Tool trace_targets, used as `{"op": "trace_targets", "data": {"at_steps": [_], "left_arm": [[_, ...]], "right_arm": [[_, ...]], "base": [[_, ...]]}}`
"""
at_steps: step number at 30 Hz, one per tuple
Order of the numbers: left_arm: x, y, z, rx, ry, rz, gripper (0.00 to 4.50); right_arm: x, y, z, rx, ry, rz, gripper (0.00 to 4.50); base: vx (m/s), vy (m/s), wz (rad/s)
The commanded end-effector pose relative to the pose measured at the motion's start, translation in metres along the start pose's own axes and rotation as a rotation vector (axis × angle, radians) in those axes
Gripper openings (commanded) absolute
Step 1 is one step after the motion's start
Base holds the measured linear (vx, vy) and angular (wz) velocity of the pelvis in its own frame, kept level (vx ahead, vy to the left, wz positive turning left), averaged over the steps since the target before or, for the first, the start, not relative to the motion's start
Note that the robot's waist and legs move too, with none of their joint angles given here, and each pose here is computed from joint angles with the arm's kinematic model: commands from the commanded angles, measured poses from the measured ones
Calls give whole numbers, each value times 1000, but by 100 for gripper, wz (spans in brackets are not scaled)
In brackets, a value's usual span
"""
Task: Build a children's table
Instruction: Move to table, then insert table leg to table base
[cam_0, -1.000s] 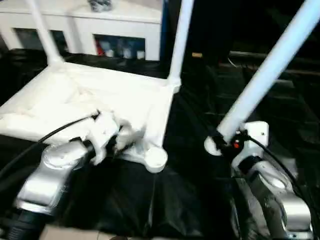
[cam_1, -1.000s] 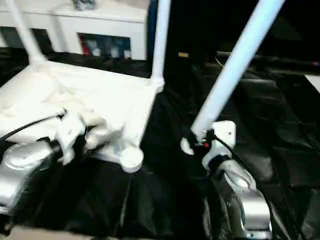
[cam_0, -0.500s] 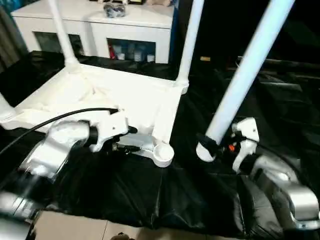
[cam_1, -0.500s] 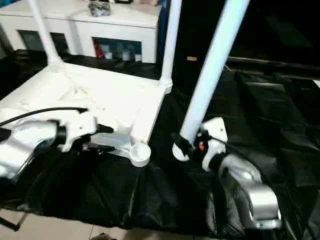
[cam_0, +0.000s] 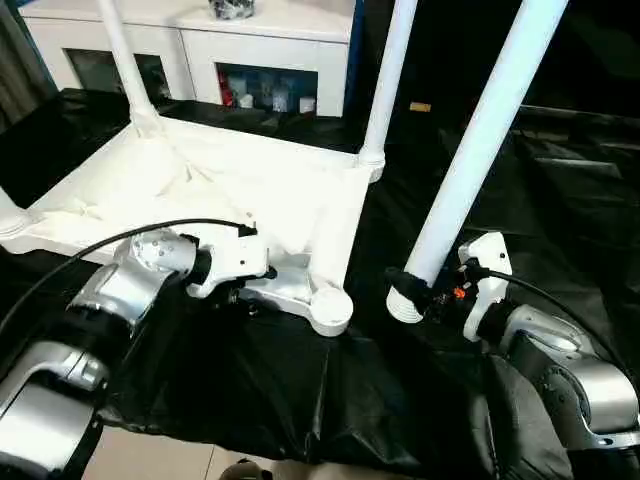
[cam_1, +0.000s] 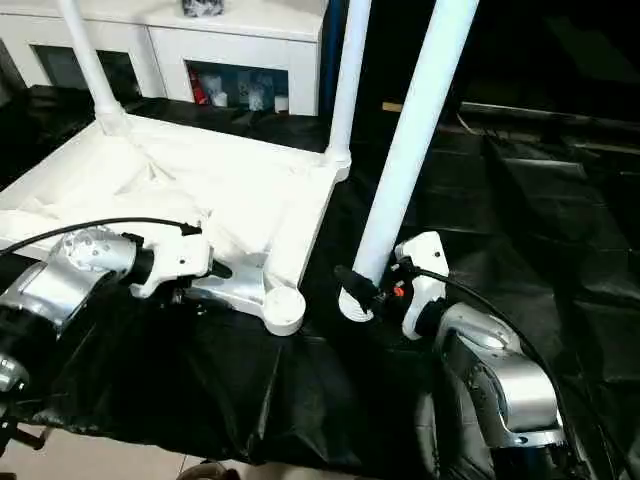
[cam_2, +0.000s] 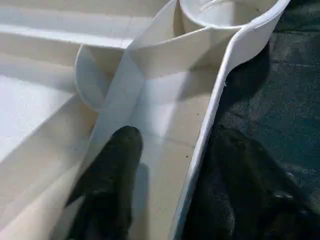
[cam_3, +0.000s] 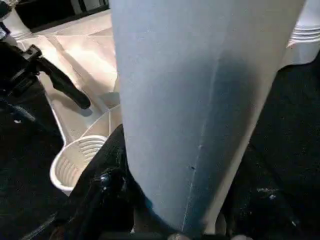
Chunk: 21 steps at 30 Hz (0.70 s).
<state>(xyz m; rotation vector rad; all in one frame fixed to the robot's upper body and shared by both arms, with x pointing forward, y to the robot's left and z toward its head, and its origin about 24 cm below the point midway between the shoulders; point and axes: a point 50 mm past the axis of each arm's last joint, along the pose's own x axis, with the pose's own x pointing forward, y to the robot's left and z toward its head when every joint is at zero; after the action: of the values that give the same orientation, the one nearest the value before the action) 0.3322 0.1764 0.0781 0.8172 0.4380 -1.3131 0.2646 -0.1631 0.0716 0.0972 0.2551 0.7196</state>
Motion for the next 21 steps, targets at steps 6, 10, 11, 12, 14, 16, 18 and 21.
{"op": "trace_targets", "data": {"at_steps": [6, 10, 11, 12, 14, 16, 18, 21], "left_arm": [[2, 6, 3, 14, -1, -29, 188], [3, 7, 2, 12, 0, -40, 158], [3, 7, 1, 7, 4, -51, 151], [3, 7, 1, 4, 3, -56, 151], [3, 7, 0, -3, -2, -62, 133], [3, 7, 0, -6, -4, -67, 114], [3, 6, 0, -28, -17, -90, 101], [4, 6, 2, -63, -40, -87, 71]], "right_arm": [[0, -1, 9, -29, -34, 21, 190], [0, -1, 9, -31, -34, 25, 190], [0, -1, 9, -32, -35, 28, 190], [0, -1, 9, -32, -36, 29, 190], [1, 0, 9, -33, -36, 34, 190], [1, 0, 9, -34, -35, 36, 190], [2, -1, 10, -39, -34, 42, 190], [3, -1, 12, -40, -39, 46, 190]], "base": [[0, 0, 0], [0, 0, 0], [0, 0, 0], [0, 0, 0], [0, 0, 0], [0, 0, 0], [0, 0, 0], [0, 0, 0]]}}
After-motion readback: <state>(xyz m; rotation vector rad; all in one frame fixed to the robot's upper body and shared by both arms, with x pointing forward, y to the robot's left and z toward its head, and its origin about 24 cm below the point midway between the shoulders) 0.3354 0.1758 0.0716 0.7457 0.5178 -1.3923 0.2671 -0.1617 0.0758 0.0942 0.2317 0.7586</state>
